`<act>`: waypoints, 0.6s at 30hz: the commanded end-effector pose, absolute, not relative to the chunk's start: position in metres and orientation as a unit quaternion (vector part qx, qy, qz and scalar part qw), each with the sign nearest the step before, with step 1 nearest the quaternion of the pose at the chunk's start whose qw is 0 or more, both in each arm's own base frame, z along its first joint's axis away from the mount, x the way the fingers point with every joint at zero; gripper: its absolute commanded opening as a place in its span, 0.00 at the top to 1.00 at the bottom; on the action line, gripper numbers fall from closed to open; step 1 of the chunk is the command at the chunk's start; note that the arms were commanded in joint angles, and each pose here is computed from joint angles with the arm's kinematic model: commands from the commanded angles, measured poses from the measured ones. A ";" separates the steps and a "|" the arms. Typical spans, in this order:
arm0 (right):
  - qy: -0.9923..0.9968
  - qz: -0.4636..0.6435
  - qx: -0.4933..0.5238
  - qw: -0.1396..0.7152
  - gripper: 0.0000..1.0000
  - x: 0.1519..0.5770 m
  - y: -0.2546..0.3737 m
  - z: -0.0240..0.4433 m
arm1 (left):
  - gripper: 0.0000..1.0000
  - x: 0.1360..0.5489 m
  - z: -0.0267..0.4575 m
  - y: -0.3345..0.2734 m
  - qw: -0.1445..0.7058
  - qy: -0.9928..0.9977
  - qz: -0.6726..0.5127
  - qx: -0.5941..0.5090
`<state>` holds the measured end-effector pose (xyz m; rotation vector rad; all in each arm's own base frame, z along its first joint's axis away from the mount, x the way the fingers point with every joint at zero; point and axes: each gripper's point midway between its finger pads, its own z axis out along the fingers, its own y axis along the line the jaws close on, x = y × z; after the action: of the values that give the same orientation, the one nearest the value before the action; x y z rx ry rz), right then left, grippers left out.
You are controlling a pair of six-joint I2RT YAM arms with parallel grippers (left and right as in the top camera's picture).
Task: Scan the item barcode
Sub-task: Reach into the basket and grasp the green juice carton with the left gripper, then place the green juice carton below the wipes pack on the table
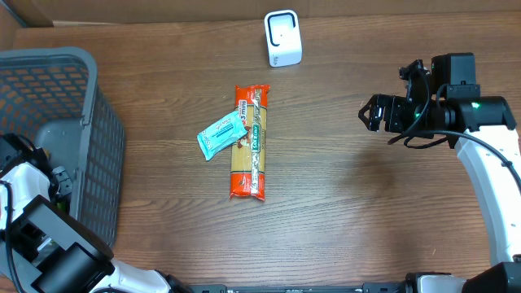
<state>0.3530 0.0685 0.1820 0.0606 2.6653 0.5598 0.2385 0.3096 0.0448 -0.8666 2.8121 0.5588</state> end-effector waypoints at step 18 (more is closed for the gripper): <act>0.953 0.203 0.017 0.224 0.00 0.359 0.070 0.193 | 0.96 0.356 0.360 0.235 0.428 0.865 0.125 -0.230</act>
<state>0.3534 0.0686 0.1822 0.0592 2.6637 0.5594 0.3607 0.2563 0.2398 -0.5923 2.4654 0.3683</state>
